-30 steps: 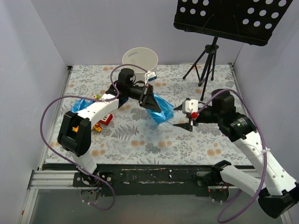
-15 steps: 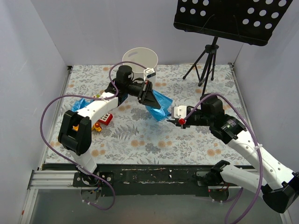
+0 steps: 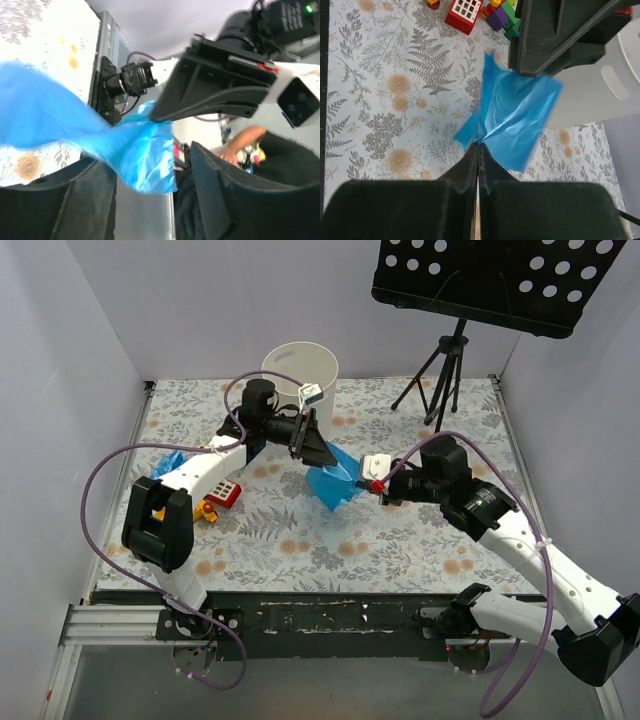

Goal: Put the trash bags into the trash bin
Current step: Unfold the trash bag at the center of the board.

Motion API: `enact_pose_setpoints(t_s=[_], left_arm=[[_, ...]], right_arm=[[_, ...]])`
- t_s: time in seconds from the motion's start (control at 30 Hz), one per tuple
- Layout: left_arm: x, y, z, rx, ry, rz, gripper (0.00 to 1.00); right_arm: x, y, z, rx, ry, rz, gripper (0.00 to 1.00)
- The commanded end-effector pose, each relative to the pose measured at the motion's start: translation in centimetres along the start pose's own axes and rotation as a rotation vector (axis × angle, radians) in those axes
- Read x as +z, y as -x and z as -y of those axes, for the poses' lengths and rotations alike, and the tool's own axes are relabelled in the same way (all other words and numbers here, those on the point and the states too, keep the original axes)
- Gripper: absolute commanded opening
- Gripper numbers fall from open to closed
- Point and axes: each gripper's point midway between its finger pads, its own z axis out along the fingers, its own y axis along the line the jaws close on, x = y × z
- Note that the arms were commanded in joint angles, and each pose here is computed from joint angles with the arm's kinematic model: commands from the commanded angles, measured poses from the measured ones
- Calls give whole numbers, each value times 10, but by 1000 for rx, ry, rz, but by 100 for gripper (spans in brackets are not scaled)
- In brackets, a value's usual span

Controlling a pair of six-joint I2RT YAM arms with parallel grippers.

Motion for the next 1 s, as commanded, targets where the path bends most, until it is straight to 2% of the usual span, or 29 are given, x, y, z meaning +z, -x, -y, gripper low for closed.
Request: enact_pose_setpoints(t_s=[0.0, 0.1, 0.17, 0.27, 0.43, 0.5, 0.57, 0.67, 0.83, 0.97], left_arm=[[-43, 17, -3, 49, 161, 139, 67], [-86, 23, -7, 51, 230, 210, 78], [-101, 26, 1, 185, 294, 204, 81], [-105, 27, 19, 544, 430, 122, 82], [-87, 33, 82, 1219, 520, 131, 95], [-69, 30, 86, 1348, 528, 57, 96], [-50, 28, 82, 1389, 495, -37, 94], [-31, 31, 75, 1355, 470, -102, 89], [-28, 28, 53, 1374, 460, -206, 79], [-24, 23, 41, 1335, 437, -233, 70]], right_arm=[[-13, 45, 12, -39, 28, 54, 1], [-14, 49, 11, -41, 86, 16, 1], [-12, 47, 13, -34, 116, -18, 1], [-10, 44, 12, -20, 177, -76, 1], [-3, 49, 13, -44, 275, -92, 1], [2, 55, 13, -47, 289, -61, 1], [5, 59, 17, -60, 282, -42, 1], [8, 66, 22, -96, 284, -16, 1], [12, 76, 33, -130, 242, 25, 1], [11, 80, 35, -131, 224, 38, 1]])
